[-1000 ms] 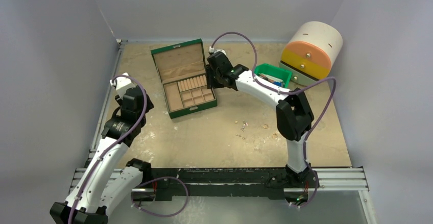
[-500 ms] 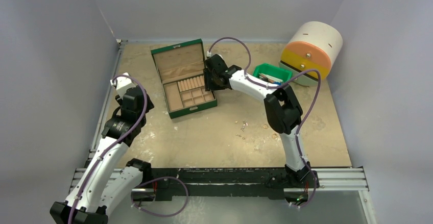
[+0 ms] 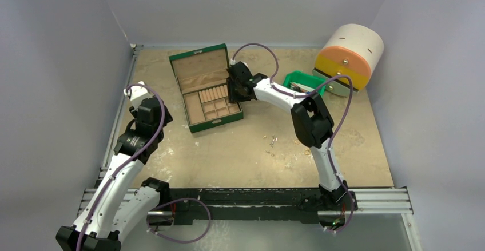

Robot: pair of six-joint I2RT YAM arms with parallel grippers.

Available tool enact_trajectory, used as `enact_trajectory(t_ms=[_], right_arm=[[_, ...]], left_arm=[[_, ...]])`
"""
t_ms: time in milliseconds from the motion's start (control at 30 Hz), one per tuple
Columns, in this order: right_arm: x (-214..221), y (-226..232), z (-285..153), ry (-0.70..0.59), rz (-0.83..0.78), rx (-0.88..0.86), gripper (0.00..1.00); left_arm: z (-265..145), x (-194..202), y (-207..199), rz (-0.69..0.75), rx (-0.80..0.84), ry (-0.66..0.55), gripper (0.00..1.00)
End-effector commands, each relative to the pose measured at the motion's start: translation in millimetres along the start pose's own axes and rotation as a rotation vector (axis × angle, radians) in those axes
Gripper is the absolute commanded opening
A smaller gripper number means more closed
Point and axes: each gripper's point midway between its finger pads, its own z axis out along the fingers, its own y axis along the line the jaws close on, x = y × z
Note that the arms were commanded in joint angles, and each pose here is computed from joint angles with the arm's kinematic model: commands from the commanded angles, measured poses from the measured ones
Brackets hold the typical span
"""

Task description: Organize the mixed jewelry

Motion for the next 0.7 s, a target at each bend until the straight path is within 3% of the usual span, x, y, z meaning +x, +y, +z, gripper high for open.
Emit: enact_trajectory(t_ms=[0, 300, 500, 667], right_arm=[[-7, 0, -3, -0.012, 0.005, 0.004, 0.48], [7, -15, -4, 0.005, -0.005, 0.05, 0.32], [8, -18, -9, 0.001, 0.004, 0.064, 0.29], [2, -21, -16, -0.021, 0.016, 0.081, 0.19]], left_arm=[[-4, -22, -7, -0.02, 0.032, -0.059, 0.48], [-3, -20, -7, -0.018, 0.03, -0.056, 0.48], [-3, -21, -7, -0.018, 0.031, -0.057, 0.48], [-3, -20, -7, -0.018, 0.03, -0.056, 0.48]])
